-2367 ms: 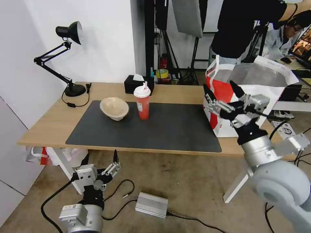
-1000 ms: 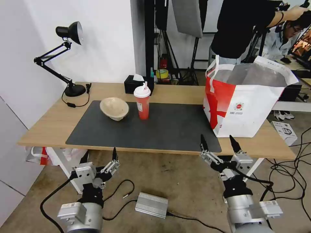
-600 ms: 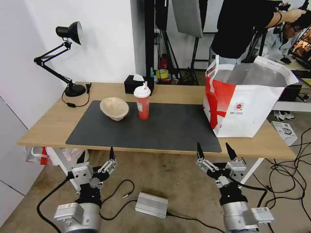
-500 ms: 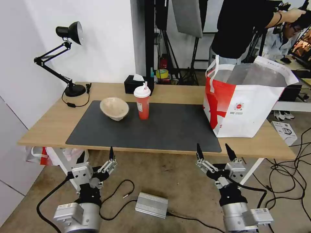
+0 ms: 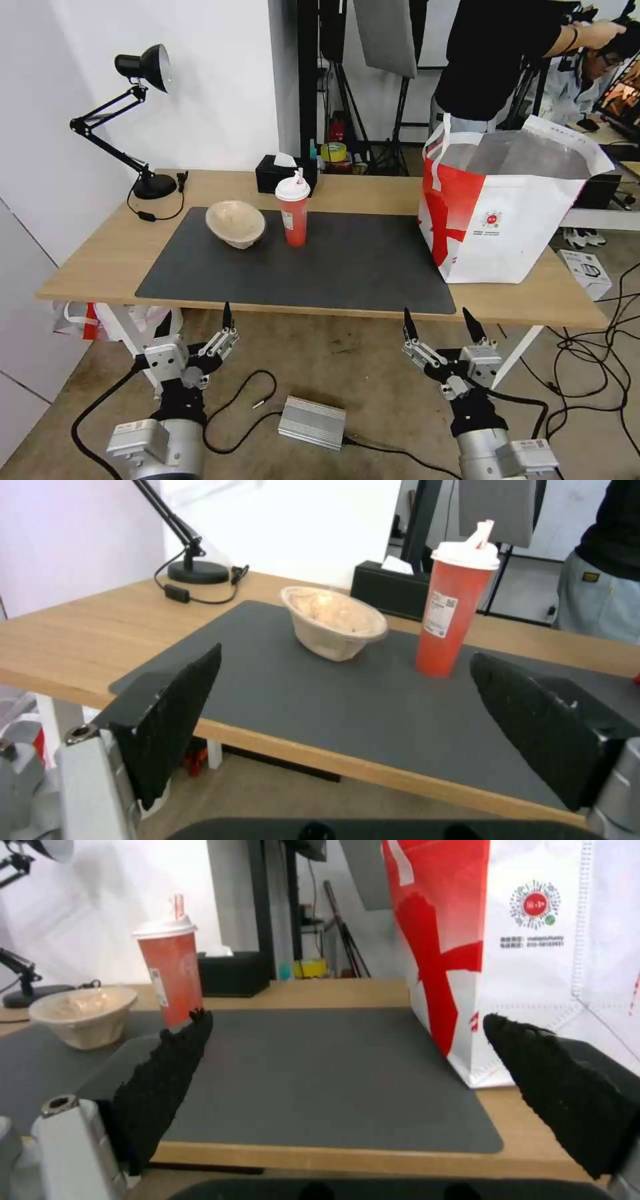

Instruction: Pick up the trash from the table and place it into the takeout bag.

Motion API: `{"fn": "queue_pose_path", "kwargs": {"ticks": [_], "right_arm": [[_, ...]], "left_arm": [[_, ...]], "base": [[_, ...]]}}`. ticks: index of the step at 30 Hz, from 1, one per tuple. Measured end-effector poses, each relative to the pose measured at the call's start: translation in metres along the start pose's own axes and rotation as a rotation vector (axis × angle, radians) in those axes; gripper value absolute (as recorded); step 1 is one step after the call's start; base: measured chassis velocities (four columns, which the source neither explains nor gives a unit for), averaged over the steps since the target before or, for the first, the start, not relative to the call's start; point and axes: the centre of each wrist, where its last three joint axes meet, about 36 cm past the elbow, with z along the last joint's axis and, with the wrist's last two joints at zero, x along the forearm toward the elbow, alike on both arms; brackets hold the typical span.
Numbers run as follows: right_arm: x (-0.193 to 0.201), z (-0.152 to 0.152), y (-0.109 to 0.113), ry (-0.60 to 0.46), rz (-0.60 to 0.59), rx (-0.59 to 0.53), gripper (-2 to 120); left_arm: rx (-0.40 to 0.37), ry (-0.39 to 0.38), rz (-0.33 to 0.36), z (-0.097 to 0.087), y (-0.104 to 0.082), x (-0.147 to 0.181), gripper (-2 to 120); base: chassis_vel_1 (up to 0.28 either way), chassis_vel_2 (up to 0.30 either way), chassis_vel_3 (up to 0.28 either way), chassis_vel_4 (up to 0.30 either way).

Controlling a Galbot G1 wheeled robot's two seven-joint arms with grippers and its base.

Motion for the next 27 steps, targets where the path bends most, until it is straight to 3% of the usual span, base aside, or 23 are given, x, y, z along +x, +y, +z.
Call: {"fn": "queue_pose_path", "kwargs": {"ticks": [27], "right_arm": [[0.0088, 0.0062, 0.0046, 0.064, 0.046, 0.014, 100]], "left_arm": [[0.011, -0.007, -0.013, 0.0, -0.0009, 0.0001, 100]], "base": [[0.0, 0.0, 0.0, 0.0]]}}
